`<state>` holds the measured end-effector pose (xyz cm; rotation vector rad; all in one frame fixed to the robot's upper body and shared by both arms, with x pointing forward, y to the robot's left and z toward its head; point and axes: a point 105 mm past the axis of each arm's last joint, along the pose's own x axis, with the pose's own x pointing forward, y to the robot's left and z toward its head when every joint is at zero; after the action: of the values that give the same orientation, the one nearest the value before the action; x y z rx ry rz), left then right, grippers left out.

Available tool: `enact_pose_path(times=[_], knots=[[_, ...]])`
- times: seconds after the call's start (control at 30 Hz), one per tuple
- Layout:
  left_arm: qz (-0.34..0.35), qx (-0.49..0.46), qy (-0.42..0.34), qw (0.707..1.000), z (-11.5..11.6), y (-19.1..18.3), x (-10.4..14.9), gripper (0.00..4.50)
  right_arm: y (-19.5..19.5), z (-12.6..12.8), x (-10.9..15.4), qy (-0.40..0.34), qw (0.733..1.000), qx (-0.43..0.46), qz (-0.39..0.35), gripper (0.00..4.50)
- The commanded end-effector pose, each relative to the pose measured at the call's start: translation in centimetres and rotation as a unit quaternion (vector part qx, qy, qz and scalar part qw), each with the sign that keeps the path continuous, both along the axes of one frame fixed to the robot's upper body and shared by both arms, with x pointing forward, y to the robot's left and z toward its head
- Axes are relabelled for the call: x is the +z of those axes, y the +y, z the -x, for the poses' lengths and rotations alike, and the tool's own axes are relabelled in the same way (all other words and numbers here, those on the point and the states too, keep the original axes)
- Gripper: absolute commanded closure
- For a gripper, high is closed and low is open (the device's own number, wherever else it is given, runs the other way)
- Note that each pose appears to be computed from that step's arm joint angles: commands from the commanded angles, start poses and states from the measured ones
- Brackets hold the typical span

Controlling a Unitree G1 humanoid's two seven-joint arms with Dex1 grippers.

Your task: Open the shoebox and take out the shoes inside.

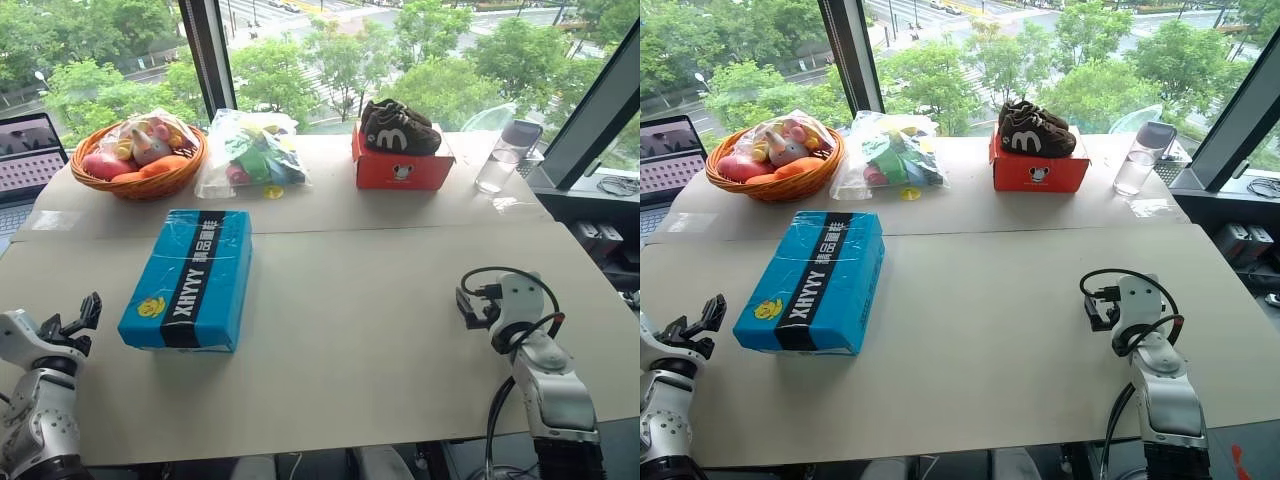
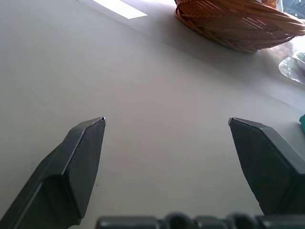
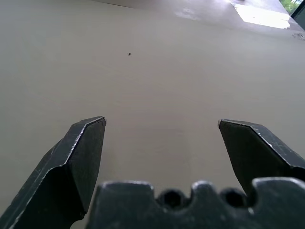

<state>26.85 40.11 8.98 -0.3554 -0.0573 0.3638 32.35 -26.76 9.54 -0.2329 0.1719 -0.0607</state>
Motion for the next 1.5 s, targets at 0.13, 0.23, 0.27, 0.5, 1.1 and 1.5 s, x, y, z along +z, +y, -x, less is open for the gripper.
enact_pose_path(times=[0.13,0.23,0.27,0.5,1.1,1.5], knots=[[-0.034,0.013,-0.010,0.999,-0.2,0.6,0.8,0.07,-1.5,0.0,1.2,-0.021,0.999,-0.027,0.019,0.00],[-0.052,-0.008,-0.013,0.999,-0.4,0.4,1.1,0.07,-1.3,-0.2,1.6,-0.024,0.999,-0.021,0.021,0.00],[-0.060,-0.028,-0.012,0.998,-0.5,0.2,1.3,0.29,-1.0,-0.4,1.9,-0.027,0.999,-0.009,0.021,0.53],[-0.149,-0.165,0.026,0.975,-0.9,-0.5,2.9,2.43,5.2,-0.8,3.5,-0.003,0.982,0.186,0.030,2.79],[-0.272,-0.421,0.133,0.855,-5.0,-5.4,4.1,4.48,27.5,-4.8,3.2,0.012,0.826,0.549,0.126,4.50],[-0.282,-0.471,0.118,0.828,-5.8,-8.8,4.2,4.48,35.3,-2.8,3.1,-0.007,0.778,0.615,0.128,4.50]])
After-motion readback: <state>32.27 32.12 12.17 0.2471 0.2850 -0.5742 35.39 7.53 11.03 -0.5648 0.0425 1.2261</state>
